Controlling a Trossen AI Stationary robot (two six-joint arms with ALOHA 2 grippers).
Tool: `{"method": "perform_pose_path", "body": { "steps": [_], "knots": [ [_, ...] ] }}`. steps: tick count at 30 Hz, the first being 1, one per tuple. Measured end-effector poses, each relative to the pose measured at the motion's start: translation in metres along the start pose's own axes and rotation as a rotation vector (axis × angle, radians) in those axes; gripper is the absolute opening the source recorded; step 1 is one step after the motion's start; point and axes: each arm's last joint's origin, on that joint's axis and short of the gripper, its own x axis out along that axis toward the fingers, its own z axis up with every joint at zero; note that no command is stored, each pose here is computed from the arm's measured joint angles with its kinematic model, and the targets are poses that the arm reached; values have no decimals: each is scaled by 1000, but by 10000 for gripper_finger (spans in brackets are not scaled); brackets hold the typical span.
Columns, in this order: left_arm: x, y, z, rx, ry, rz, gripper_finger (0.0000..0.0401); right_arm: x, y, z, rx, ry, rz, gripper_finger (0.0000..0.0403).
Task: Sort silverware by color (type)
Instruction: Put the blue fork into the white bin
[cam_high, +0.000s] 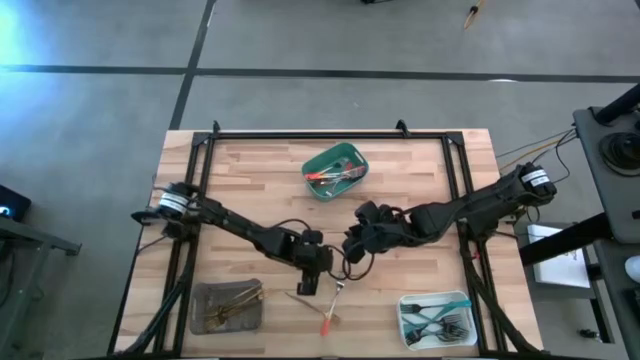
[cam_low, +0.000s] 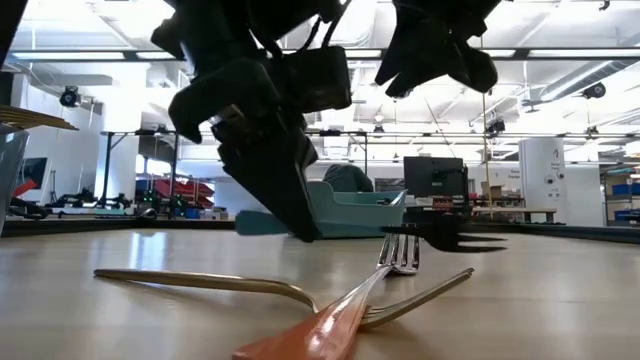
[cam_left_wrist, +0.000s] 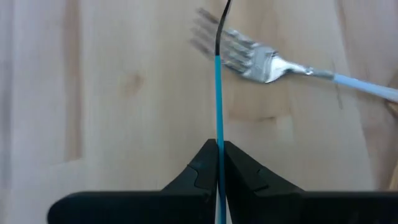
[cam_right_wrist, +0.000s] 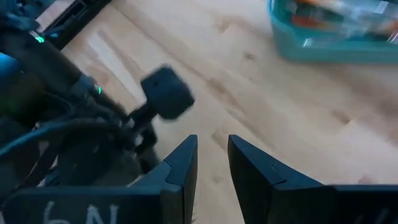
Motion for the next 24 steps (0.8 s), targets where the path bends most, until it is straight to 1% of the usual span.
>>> {"method": "perform_pose_path", "body": {
  "steps": [3, 6, 10, 14, 16, 20, 22, 24],
  "knots": [
    [-8, 1, -3, -23, 11, 3, 0, 0, -5, 6, 71, 58, 30, 82],
    [-17, 4, -10, -50, -24, 2, 0, -6, -11, 17, 83, 47, 34, 82],
    [-31, 11, -26, -143, -115, 15, 0, -22, -22, 37, 101, -4, 54, 82],
    [-53, 19, -42, -256, -284, 53, 0, -35, -28, 50, 132, -69, 79, 82],
    [-65, 25, -49, -325, -399, 91, 0, -35, -27, 53, 146, -128, 73, 82],
    [-88, 36, -60, -497, -611, 176, 0, -24, -19, 56, 145, -200, 93, 82],
    [-99, 39, -64, -572, -678, 217, 0, -17, -13, 57, 137, -226, 123, 82],
    [-110, 41, -66, -611, -729, 255, 0, -11, -8, 59, 126, -258, 158, 82]
  ]
}}
